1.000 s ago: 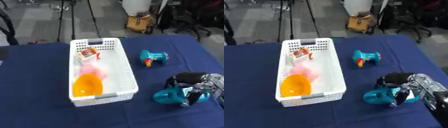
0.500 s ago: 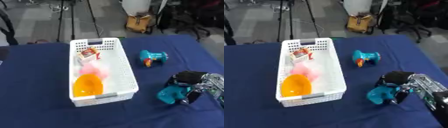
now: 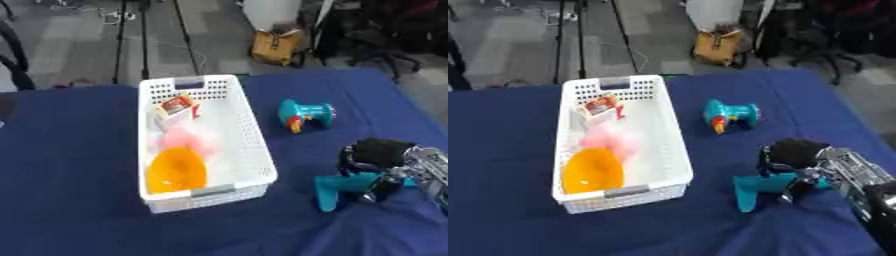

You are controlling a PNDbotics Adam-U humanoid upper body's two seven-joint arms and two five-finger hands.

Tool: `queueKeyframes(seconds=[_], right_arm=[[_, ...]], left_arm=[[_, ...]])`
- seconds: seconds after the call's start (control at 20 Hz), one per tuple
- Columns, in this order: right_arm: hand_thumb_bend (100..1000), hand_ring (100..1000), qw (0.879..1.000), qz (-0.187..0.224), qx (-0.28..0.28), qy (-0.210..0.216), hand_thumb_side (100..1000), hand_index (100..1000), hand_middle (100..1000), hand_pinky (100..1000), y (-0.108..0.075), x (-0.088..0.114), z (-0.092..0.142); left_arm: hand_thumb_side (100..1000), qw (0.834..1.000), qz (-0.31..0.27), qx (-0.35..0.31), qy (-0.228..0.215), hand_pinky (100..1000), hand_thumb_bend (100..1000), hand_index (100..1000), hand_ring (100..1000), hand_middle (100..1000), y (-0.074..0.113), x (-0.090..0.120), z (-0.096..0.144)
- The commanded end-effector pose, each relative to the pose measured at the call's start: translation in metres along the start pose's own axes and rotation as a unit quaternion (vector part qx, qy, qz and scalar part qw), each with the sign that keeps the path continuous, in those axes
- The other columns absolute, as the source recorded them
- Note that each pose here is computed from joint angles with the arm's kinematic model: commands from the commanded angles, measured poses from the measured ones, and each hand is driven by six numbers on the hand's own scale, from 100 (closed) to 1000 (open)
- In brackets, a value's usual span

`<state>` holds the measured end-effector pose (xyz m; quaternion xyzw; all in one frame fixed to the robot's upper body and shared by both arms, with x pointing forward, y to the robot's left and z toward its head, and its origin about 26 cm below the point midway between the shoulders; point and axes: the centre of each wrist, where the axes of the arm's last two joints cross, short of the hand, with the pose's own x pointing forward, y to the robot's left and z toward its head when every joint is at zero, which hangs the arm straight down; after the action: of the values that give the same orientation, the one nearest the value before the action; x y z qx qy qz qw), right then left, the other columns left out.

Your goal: Pick up objects on the table and place them in the box.

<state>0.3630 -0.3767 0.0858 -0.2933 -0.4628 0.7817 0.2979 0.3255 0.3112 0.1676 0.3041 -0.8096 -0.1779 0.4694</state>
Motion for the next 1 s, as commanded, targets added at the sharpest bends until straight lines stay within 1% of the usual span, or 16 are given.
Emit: queueKeyframes(seconds=[0.05, 0.4, 0.45, 0.5, 0.55, 0.65, 0.75, 0.9, 1.0], right_arm=[[462, 248, 0.999, 0.033, -0.029, 0.024, 165, 498, 327, 100, -0.025, -0.016, 0.016], [436, 247, 0.997, 0.044, -0.061, 0.025, 162, 490, 317, 100, -0.048, -0.019, 0.023], [407, 240, 0.997, 0.044, -0.064, 0.024, 156, 483, 310, 100, -0.052, -0.020, 0.024], [407, 240, 0.996, 0.043, -0.070, 0.023, 156, 483, 310, 100, -0.057, -0.021, 0.026], [374, 226, 0.996, 0.043, -0.072, 0.022, 150, 470, 297, 100, -0.061, -0.022, 0.028], [365, 216, 0.996, 0.032, -0.082, 0.017, 149, 462, 289, 100, -0.068, -0.023, 0.030], [339, 191, 0.996, 0.011, -0.093, 0.010, 152, 442, 268, 100, -0.074, -0.025, 0.032], [339, 183, 0.994, -0.019, -0.109, -0.001, 153, 437, 262, 100, -0.087, -0.026, 0.035], [341, 182, 0.993, -0.026, -0.119, -0.005, 151, 436, 263, 100, -0.097, -0.026, 0.037]], left_arm=[[734, 1.000, -0.011, 0.005, -0.015, 508, 711, 836, 675, 742, 0.010, 0.005, -0.005], [734, 1.000, -0.011, 0.005, -0.016, 509, 711, 836, 675, 742, 0.010, 0.005, -0.005], [735, 1.000, -0.011, 0.005, -0.016, 509, 710, 836, 675, 742, 0.010, 0.005, -0.005], [735, 1.000, -0.011, 0.005, -0.016, 509, 710, 836, 675, 742, 0.010, 0.005, -0.005], [735, 1.000, -0.011, 0.005, -0.016, 509, 711, 836, 675, 742, 0.010, 0.005, -0.005], [735, 1.000, -0.011, 0.005, -0.016, 509, 711, 836, 675, 742, 0.010, 0.005, -0.005], [736, 1.000, -0.011, 0.004, -0.015, 509, 711, 836, 675, 742, 0.010, 0.005, -0.005], [735, 1.000, -0.011, 0.004, -0.015, 509, 710, 836, 675, 742, 0.010, 0.005, -0.005], [735, 1.000, -0.011, 0.005, -0.015, 509, 711, 836, 675, 742, 0.010, 0.005, -0.005]])
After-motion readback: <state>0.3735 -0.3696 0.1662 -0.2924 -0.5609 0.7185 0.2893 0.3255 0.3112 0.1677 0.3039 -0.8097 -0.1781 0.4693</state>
